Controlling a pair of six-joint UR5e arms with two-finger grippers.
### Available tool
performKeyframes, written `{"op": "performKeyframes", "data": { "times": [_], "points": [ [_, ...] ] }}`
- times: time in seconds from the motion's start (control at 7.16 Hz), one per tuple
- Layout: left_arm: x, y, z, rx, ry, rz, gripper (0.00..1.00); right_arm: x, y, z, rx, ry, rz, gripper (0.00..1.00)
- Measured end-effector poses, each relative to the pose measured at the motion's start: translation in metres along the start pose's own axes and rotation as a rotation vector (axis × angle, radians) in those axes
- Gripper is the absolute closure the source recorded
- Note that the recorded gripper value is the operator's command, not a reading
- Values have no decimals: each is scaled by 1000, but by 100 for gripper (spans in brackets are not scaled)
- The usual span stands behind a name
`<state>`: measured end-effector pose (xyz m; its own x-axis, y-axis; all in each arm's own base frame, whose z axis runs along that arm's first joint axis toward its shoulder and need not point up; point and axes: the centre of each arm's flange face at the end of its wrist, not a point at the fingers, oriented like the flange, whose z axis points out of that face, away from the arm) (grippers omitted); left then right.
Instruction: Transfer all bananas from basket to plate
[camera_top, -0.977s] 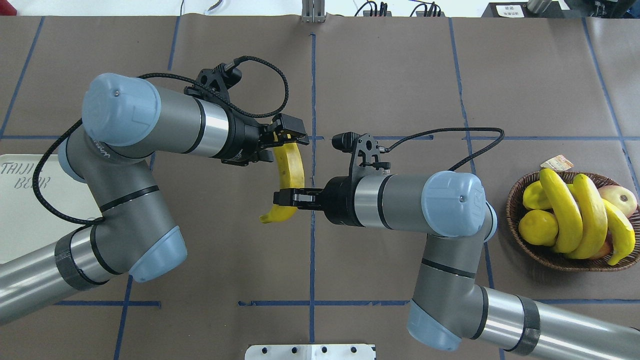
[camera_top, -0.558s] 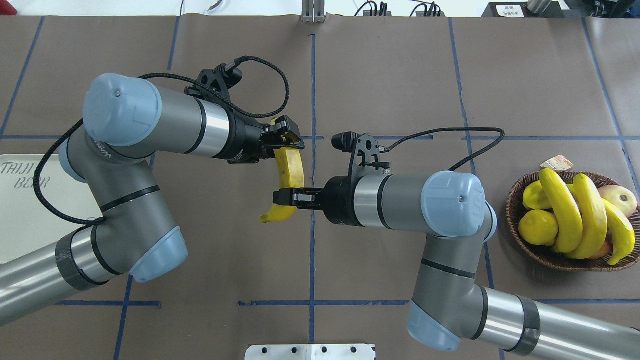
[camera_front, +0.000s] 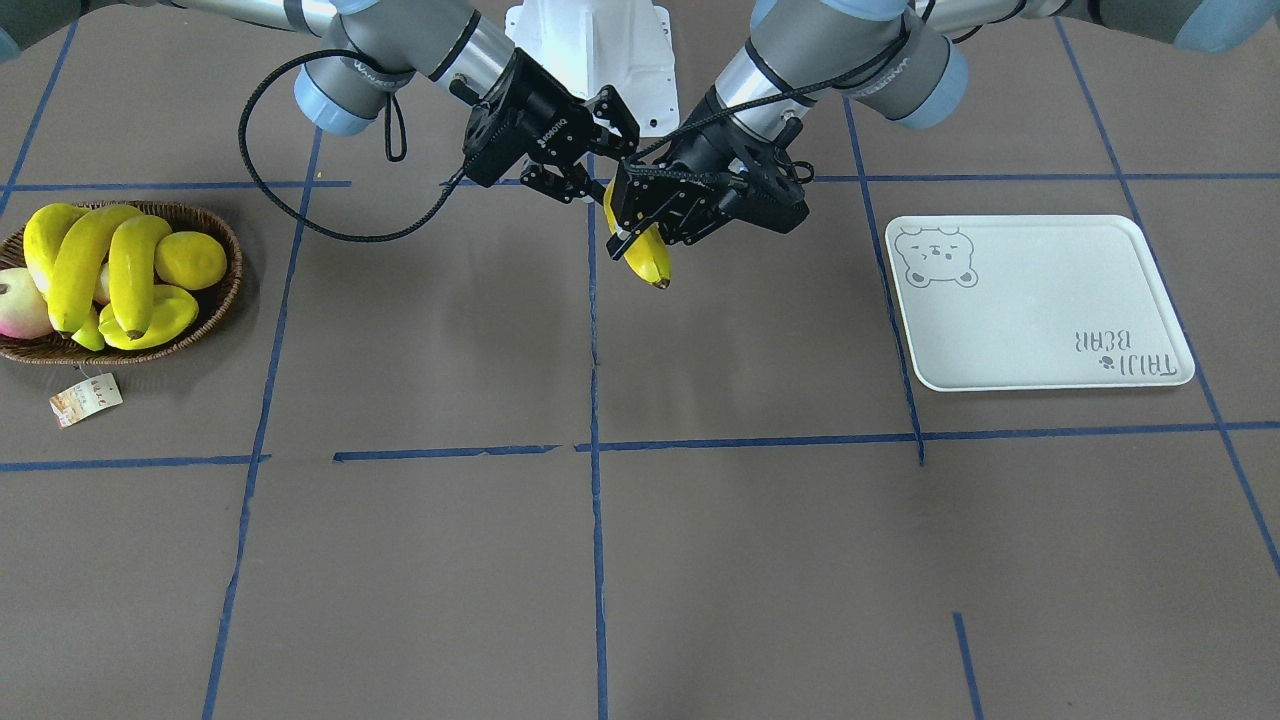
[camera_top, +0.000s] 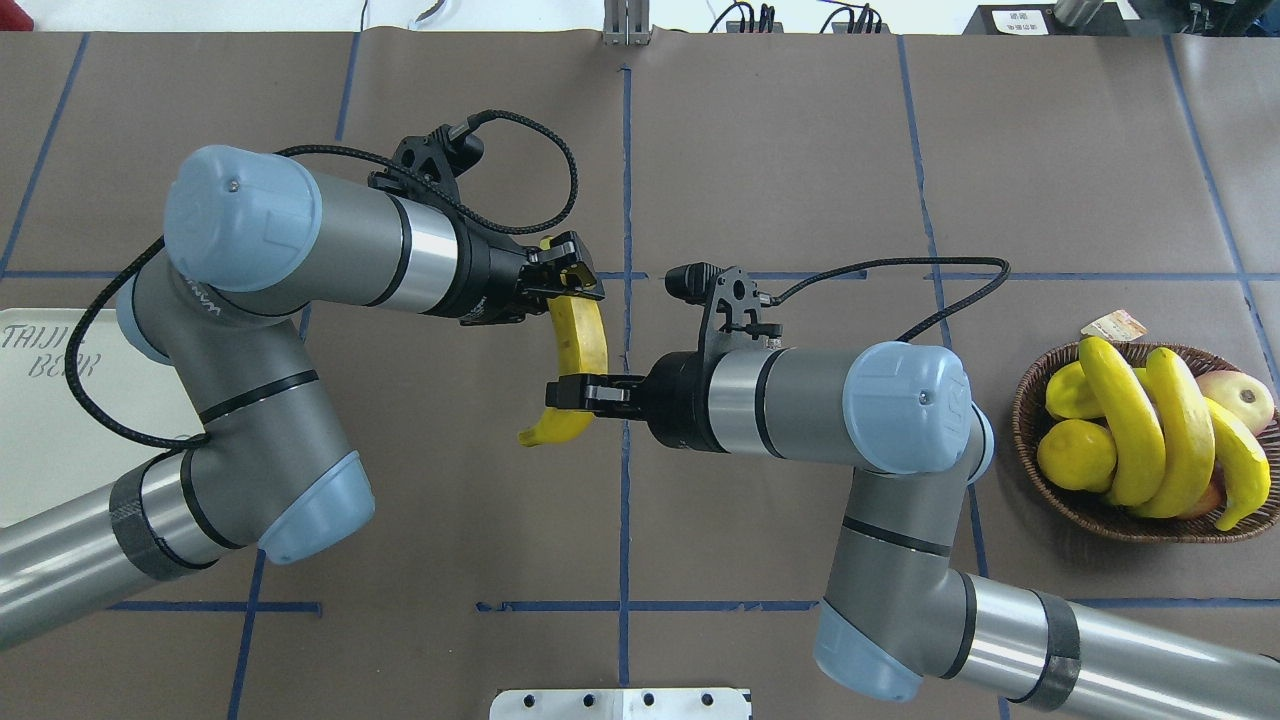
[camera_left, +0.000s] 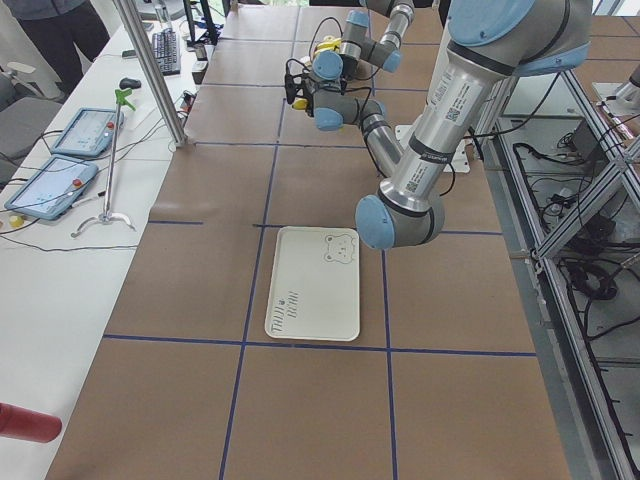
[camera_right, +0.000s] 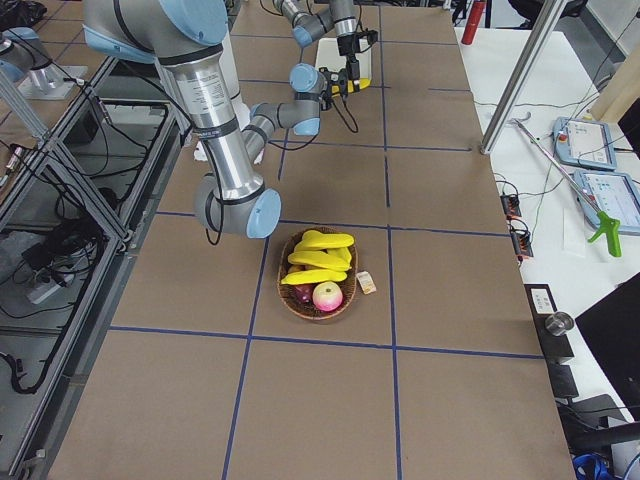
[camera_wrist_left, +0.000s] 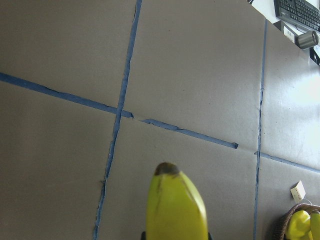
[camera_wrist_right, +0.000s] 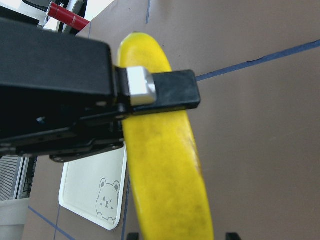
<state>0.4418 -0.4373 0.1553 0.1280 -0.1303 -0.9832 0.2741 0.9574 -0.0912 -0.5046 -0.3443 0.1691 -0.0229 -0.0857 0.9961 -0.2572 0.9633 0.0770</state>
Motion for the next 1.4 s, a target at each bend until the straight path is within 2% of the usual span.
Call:
{"op": "performKeyframes", "data": {
  "times": [0.42, 0.7, 0.98, 1.12, 1.4],
  "points": [
    [-8, -7, -3, 15, -13, -21, 100, -1, -12, -7, 7, 13, 16, 0],
    [-52, -33, -12, 73, -81, -111, 100, 4, -31, -17, -33, 100, 31, 0],
    [-132, -78, -45, 163, -197, -188, 100, 12, -68, -49, -87, 198, 72, 0],
    [-179, -93, -67, 198, -260, -201, 100, 22, -86, -62, -97, 253, 97, 0],
    [-274, -102, -111, 231, -414, -197, 100, 43, -109, -84, -113, 387, 79, 0]
  ]
}}
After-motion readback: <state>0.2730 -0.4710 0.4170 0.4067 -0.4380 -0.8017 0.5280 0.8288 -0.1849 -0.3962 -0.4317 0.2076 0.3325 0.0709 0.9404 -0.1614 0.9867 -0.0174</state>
